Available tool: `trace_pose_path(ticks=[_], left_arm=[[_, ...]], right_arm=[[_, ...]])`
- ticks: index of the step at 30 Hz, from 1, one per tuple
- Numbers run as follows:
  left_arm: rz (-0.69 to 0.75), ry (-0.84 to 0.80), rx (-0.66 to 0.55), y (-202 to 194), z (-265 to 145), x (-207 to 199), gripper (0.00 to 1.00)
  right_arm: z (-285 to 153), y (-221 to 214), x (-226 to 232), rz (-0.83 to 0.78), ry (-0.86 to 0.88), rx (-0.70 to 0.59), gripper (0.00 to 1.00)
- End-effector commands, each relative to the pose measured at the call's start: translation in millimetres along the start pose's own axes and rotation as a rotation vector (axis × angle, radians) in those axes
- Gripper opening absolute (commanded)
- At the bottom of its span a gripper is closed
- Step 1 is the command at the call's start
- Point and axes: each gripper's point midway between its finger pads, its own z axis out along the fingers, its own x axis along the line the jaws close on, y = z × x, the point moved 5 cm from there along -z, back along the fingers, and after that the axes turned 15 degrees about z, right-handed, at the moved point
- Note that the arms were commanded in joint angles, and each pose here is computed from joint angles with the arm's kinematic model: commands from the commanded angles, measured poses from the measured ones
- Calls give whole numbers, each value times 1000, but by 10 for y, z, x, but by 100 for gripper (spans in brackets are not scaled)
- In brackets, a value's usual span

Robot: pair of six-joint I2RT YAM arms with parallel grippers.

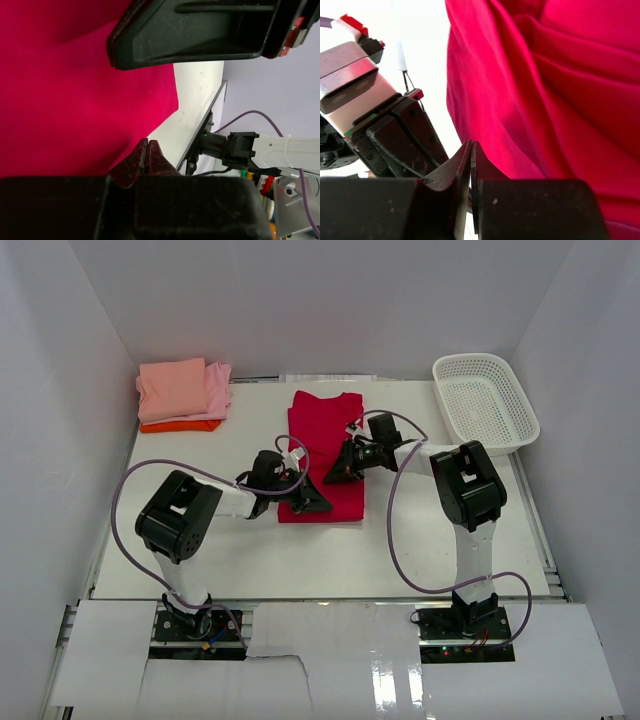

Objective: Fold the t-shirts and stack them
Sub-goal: Fold the folded rectangular tshirt in 1/3 of the way

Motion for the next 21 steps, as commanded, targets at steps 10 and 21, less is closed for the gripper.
trace_pose_path(ticks=[10,21], left_arm=[[37,121,-7,-208,178,248,0],[-3,186,71,-512,326,467,0]], right_arm=[[128,175,56,-85,56,-36,8],[262,240,-141,-94,51,-37,8]])
